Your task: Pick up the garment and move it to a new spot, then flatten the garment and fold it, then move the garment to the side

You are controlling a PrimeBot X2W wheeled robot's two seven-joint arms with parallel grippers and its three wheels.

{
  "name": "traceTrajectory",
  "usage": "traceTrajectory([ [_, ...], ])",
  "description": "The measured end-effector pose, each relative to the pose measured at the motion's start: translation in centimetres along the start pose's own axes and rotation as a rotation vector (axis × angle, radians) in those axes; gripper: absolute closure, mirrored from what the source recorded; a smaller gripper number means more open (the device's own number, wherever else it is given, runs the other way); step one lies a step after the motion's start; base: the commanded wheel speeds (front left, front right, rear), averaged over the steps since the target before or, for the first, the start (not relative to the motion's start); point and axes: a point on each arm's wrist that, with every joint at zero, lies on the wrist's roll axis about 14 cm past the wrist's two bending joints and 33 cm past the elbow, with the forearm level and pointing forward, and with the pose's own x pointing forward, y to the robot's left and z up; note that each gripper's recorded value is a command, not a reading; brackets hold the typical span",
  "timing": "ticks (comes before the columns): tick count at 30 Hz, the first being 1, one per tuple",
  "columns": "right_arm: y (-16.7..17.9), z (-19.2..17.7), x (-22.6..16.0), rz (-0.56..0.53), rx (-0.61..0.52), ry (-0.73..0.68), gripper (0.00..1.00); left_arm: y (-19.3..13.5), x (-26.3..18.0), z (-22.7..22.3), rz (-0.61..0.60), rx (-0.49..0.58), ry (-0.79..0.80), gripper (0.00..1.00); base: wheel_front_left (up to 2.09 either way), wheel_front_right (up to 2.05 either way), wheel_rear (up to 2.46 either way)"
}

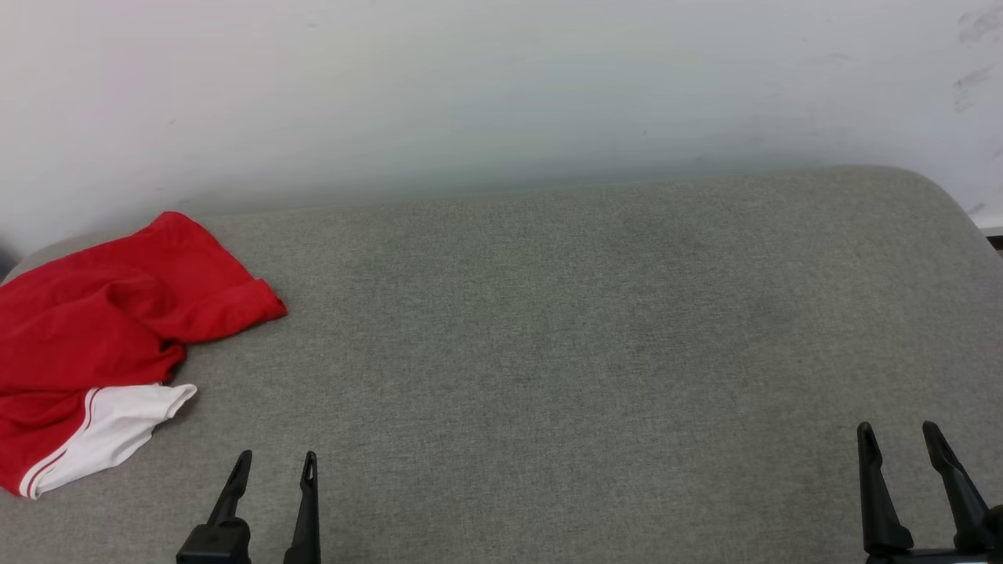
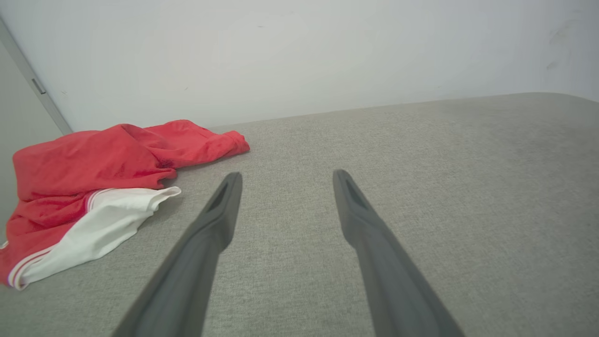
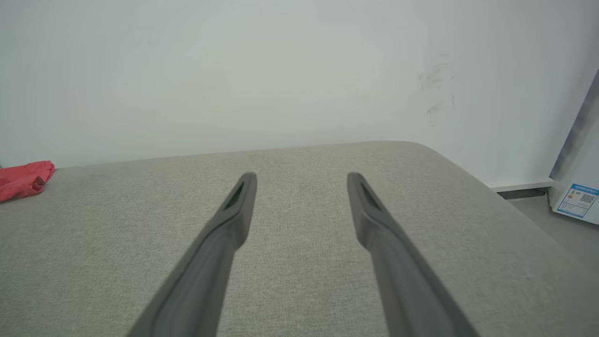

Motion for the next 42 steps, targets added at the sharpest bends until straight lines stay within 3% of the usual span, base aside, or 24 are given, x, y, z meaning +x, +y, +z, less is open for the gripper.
traceTrajectory([
  [11, 0.3, -0.1, -0.4, 0.017, -0.040, 0.002, 0.00, 0.4, -0.3, 0.5, 0.007, 0.043, -0.021, 0.00, 0.00, 0.00, 0.00],
  [22, 1.4, -0.3, 0.5, 0.058, -0.037, 0.006, 0.00, 3.0, -1.7, 0.7, 0.089, 0.048, -0.025, 0.00, 0.00, 0.00, 0.00],
  [27, 3.1, -0.6, 1.4, 0.111, -0.030, 0.011, 0.00, 5.8, -3.1, 0.8, 0.194, 0.007, -0.032, 0.00, 0.00, 0.00, 0.00],
  [29, 5.3, -1.4, 2.0, 0.181, -0.023, 0.033, 0.00, 7.9, -4.5, 1.3, 0.276, -0.011, -0.050, 0.00, 0.00, 0.00, 0.00],
  [42, 12.3, -3.0, 4.1, 0.399, -0.008, 0.075, 0.00, 13.0, -10.8, 1.1, 0.515, -0.021, -0.043, 0.00, 0.00, 0.00, 0.00],
])
